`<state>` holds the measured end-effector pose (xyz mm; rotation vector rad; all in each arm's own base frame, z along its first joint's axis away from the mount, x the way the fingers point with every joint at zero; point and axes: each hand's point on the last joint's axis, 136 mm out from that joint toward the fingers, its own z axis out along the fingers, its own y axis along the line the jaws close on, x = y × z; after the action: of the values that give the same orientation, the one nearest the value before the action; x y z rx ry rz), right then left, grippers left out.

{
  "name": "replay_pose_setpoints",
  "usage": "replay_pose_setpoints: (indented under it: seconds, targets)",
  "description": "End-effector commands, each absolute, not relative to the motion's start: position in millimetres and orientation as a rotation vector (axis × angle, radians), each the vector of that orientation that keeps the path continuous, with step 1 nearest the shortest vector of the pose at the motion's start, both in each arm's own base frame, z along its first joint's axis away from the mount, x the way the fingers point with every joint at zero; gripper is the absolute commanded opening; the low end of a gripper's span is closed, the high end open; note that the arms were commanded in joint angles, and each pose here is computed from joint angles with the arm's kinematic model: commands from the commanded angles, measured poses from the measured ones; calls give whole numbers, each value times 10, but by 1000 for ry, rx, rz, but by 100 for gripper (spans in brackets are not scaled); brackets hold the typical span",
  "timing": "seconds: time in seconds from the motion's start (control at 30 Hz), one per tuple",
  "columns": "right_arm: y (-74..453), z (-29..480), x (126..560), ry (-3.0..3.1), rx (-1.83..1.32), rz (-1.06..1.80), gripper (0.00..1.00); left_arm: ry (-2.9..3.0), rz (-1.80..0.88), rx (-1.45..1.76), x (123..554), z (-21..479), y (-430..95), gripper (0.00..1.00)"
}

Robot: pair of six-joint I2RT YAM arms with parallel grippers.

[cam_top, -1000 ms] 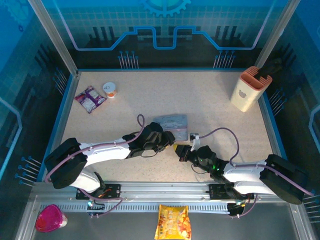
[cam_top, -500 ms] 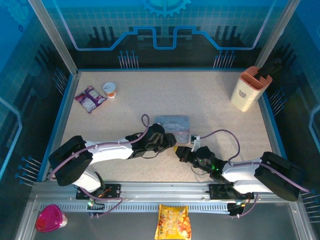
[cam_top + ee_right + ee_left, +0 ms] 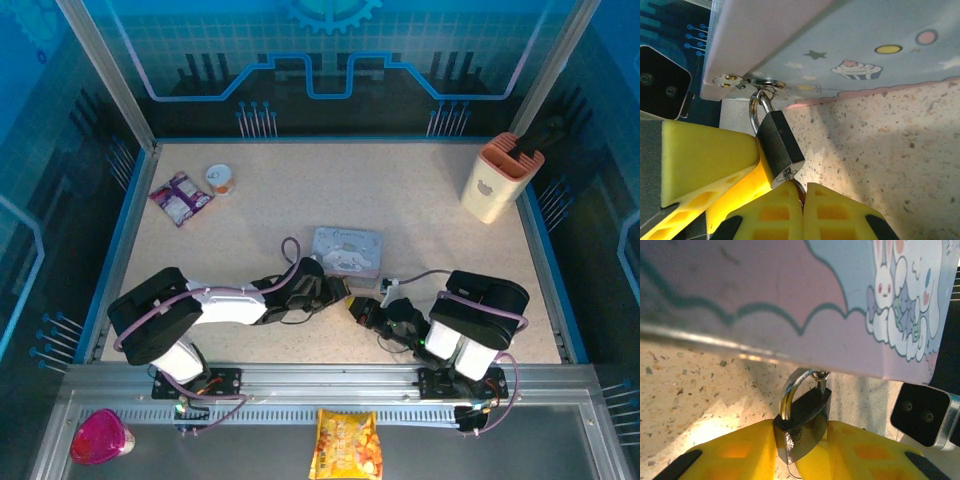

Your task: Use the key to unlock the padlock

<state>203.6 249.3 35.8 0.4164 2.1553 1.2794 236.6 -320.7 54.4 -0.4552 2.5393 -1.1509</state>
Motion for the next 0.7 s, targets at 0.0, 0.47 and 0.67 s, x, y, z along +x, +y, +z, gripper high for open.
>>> replay_pose_setpoints:
  seconds: [0.0, 0.47, 0.67]
  targets:
    - [2521, 411, 2108, 2123, 462, 1317, 0, 2408, -1338, -384, 2427, 907, -3373, 35]
    - [2531, 388, 2013, 2124, 555, 1340, 0, 2234, -1390, -316, 2553, 848, -3121, 48]
    - [2566, 561, 2024, 2070, 560, 1397, 0, 2270, -1354, -337, 2505, 679, -3049, 51]
